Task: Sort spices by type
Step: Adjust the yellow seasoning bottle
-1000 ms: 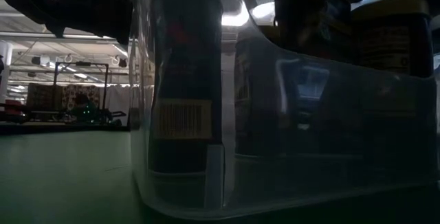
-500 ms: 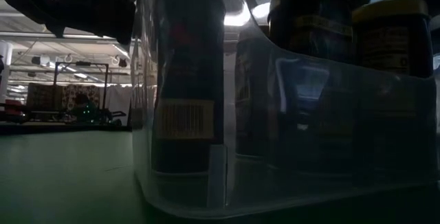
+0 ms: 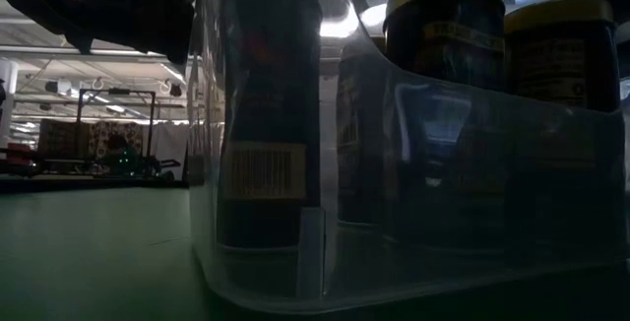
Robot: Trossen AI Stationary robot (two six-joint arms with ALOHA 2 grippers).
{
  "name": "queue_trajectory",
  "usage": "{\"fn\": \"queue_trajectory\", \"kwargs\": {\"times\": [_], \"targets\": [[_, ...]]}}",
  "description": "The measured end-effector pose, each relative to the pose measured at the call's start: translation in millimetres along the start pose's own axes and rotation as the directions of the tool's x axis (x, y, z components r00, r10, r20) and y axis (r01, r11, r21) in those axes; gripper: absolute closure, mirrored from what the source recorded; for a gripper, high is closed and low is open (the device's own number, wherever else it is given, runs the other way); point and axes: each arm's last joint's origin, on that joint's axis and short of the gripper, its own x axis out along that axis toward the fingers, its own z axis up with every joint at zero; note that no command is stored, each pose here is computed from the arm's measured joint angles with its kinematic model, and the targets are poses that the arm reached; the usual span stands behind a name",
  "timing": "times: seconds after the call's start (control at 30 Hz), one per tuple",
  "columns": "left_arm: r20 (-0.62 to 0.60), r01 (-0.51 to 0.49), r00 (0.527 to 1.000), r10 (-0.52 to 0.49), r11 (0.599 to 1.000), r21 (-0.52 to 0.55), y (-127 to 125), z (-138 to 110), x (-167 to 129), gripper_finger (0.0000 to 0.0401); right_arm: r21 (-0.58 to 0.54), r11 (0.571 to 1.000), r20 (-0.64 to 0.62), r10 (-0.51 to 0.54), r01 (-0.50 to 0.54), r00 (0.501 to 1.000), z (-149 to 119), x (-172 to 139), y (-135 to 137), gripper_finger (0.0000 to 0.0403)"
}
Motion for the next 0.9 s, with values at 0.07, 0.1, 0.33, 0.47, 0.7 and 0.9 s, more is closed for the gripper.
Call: {"fn": "queue_trajectory", "kwargs": {"times": [0.07,0.1,0.33,0.47,0.7,0.9], "targets": [[0.000,0.000,1.000,0.000,1.000,0.000,0,0,0,0.0087,0.004,1.000,0.004,0.015,-0.016,1.000,0,0,2,0.0045],[0.000,0.000,1.000,0.000,1.000,0.001,0,0,0,0.0087,0.006,0.999,0.012,0.032,-0.032,0.999,1,-1,3,0.0045],[0.000,0.000,1.000,0.000,1.000,0.002,0,0,0,0.0087,-0.009,0.993,0.046,0.120,-0.120,0.992,5,-1,12,0.0045],[0.000,0.000,1.000,0.000,1.000,0.002,0,0,0,0.0087,-0.023,0.985,0.070,0.175,-0.174,0.982,7,-2,17,0.0053],[0.000,0.000,1.000,0.000,1.000,0.002,0,0,0,0.0087,-0.055,0.961,0.094,0.274,-0.270,0.957,10,-1,27,0.0145],[-0.002,0.000,1.000,0.000,1.000,-0.002,0,0,0,0.0087,-0.060,0.941,0.094,0.337,-0.333,0.937,10,16,32,0.0257]]}}
